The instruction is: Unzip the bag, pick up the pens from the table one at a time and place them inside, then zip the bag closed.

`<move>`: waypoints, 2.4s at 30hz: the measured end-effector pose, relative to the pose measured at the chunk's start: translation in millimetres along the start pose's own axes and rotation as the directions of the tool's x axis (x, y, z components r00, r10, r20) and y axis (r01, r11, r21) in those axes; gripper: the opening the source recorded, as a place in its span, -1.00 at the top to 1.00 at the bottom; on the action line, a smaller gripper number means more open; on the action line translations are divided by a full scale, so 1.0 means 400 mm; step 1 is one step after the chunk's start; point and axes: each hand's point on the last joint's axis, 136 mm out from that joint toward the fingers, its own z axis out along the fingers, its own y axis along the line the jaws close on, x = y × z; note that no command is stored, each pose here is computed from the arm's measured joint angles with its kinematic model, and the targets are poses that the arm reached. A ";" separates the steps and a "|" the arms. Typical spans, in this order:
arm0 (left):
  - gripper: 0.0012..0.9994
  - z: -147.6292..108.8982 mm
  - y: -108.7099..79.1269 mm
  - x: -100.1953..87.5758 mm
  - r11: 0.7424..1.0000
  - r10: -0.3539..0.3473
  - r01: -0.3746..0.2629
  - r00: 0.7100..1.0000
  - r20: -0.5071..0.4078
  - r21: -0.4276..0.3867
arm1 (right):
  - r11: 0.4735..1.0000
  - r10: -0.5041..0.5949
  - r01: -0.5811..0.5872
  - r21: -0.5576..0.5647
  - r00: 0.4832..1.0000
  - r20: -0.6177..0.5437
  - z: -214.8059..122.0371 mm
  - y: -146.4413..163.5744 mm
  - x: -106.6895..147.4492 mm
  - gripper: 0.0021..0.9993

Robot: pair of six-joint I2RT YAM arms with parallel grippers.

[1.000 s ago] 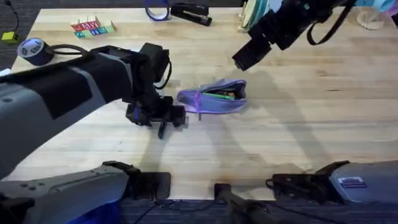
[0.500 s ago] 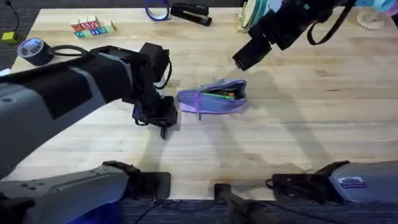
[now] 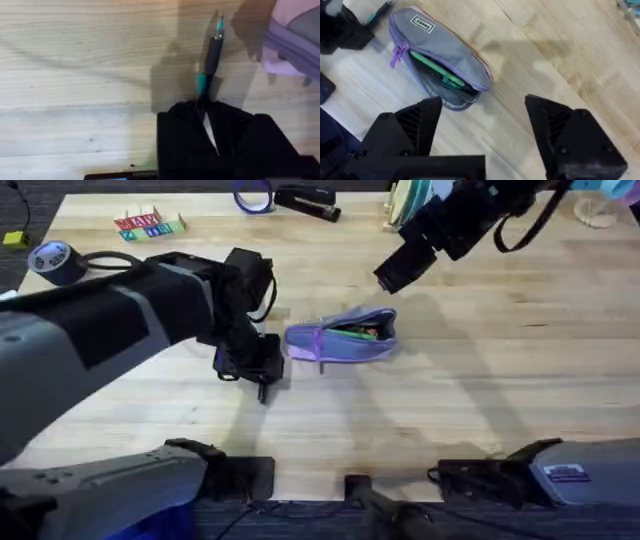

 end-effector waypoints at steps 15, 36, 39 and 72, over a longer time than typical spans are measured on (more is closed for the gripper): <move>0.80 -0.112 -0.019 -0.104 1.000 0.004 -0.002 0.997 0.079 -0.025 | 0.994 -0.012 0.007 0.109 0.999 0.041 -0.065 -0.027 0.008 -0.99; 0.83 -0.471 -0.104 -0.274 0.987 0.137 -0.157 0.905 0.403 0.018 | 0.968 0.076 -0.079 0.240 0.997 0.023 -0.099 -0.107 0.047 -0.99; 0.84 -0.498 -0.133 -0.266 0.977 0.190 -0.214 0.888 0.418 0.012 | 0.958 0.092 -0.104 0.267 0.994 0.059 -0.132 -0.123 0.052 -0.99; 0.85 -0.536 -0.466 -0.103 0.305 0.799 -0.952 0.247 0.548 -0.016 | 0.767 0.447 -0.540 0.347 0.837 0.315 -0.312 -0.266 0.164 -0.99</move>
